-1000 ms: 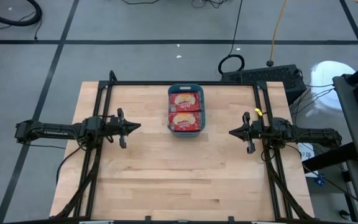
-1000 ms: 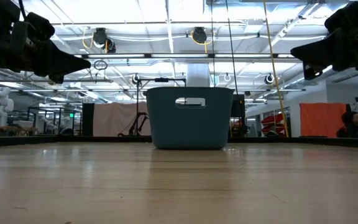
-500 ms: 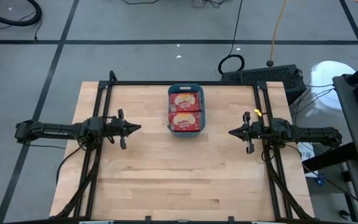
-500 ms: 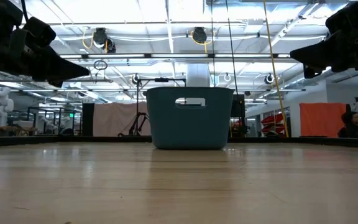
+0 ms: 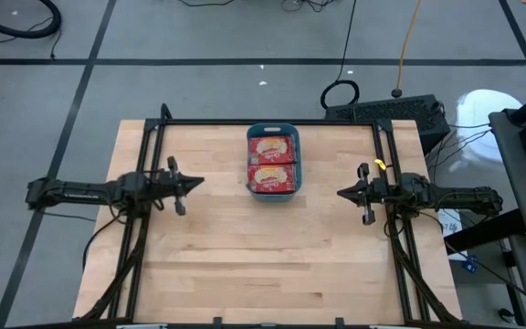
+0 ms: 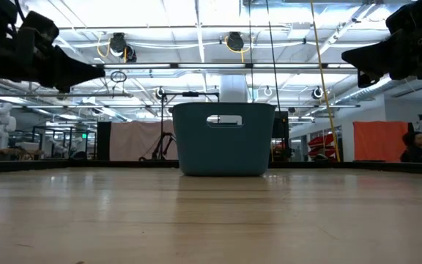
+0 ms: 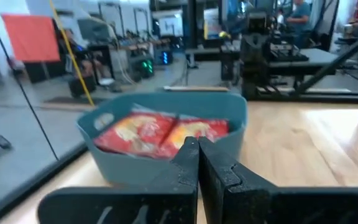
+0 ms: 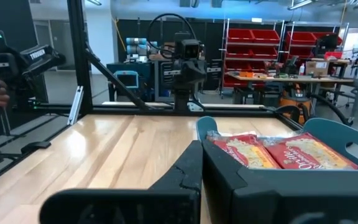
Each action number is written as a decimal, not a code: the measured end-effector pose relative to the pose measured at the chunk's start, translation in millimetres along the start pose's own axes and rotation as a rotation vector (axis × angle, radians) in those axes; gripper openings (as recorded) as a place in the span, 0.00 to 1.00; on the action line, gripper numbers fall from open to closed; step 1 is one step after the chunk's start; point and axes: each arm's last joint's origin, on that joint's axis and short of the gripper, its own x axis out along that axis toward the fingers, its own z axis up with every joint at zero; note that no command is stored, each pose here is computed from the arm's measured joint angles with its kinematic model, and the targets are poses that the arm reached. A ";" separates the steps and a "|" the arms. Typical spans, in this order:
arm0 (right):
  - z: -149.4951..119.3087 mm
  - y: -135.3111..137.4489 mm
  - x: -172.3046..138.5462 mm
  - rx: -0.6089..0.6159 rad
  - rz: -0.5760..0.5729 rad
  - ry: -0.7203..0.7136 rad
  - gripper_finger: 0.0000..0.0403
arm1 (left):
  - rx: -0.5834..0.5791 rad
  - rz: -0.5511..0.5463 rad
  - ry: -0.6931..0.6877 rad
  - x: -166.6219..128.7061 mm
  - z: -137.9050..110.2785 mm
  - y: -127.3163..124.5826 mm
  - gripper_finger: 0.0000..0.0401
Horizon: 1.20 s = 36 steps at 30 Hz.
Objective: Sort popcorn bags into baskets
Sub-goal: Return to Home Position
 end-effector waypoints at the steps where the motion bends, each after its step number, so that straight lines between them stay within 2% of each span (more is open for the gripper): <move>1: 0.0 0.0 0.0 0.000 0.000 0.000 0.00 | 0.013 0.010 -0.014 -1.2 1.3 0.1 0.00; 5: 0.1 0.0 0.0 0.000 0.000 -0.001 0.00 | 0.035 0.004 -0.044 -6.2 3.9 0.3 0.00; 11: 0.3 0.0 0.0 0.000 0.000 -0.003 0.00 | 0.039 -0.135 -0.064 -14.7 2.6 -0.5 0.00; 14: 0.4 0.0 0.0 0.000 0.000 -0.004 0.00 | 0.044 -0.166 -0.071 -15.6 2.8 -0.6 0.00; 29: 0.7 -0.1 0.0 0.000 -0.001 -0.007 0.00 | 0.050 -0.173 -0.031 -15.0 -0.8 0.0 0.00; 36: 0.7 -0.1 0.0 0.000 -0.001 -0.007 0.00 | 0.057 -0.173 -0.032 -15.0 -0.8 -0.1 0.05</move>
